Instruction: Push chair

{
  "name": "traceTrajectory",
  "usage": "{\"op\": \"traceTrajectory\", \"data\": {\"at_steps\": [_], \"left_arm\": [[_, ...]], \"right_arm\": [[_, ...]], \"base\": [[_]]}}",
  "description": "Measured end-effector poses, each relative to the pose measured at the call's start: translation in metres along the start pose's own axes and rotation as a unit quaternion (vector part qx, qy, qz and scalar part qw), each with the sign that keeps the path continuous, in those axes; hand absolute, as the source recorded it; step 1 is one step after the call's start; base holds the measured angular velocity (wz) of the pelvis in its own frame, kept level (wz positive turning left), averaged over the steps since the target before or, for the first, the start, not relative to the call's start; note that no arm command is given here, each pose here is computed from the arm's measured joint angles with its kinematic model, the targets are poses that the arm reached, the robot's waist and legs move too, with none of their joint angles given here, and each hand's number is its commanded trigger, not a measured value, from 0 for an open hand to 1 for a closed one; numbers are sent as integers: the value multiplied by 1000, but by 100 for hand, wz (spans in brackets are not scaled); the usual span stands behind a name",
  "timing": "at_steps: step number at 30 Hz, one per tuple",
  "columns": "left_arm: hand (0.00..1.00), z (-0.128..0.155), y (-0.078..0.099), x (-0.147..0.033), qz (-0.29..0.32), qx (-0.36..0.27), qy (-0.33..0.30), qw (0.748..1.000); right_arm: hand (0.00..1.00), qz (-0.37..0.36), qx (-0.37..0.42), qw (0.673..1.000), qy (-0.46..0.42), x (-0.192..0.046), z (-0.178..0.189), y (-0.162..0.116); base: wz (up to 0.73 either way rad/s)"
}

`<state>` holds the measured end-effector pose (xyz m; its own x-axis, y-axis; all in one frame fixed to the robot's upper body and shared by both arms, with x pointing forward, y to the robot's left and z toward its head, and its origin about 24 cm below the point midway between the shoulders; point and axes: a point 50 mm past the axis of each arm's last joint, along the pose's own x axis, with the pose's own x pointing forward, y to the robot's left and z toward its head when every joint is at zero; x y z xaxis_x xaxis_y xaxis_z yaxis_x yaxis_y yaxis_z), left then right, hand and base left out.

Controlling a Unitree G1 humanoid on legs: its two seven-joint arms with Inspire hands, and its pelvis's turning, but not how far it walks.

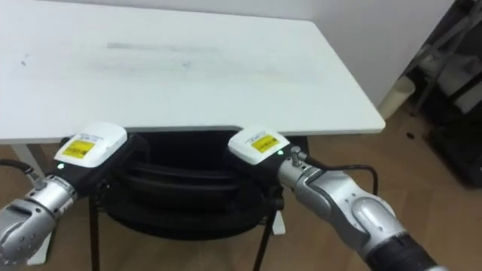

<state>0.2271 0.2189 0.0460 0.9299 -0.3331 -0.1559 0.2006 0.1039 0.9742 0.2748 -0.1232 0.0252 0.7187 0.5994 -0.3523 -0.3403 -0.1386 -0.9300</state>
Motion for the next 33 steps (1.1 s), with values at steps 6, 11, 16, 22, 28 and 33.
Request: {"op": "traceTrajectory", "data": {"at_steps": [6,11,16,22,28,33], "left_arm": [[0,-9,-3,5,5,-18,40,999],[0,-9,-4,6,23,-52,63,996],[0,-11,-5,6,31,-78,84,993],[0,-16,-5,-3,43,-90,107,989],[0,-24,7,-18,106,-133,128,977],[0,-29,9,-29,151,-163,138,965]], "right_arm": [[0,2,16,1000,26,11,-3,-12],[0,11,35,998,42,10,-7,-14],[0,-8,32,998,50,2,-12,-28],[0,-25,19,999,39,-4,-13,-39],[0,-116,27,992,37,-36,-24,-49],[0,-469,27,873,134,-113,-67,-117]], "base": [[14],[2],[8],[6],[7],[-2]]}}
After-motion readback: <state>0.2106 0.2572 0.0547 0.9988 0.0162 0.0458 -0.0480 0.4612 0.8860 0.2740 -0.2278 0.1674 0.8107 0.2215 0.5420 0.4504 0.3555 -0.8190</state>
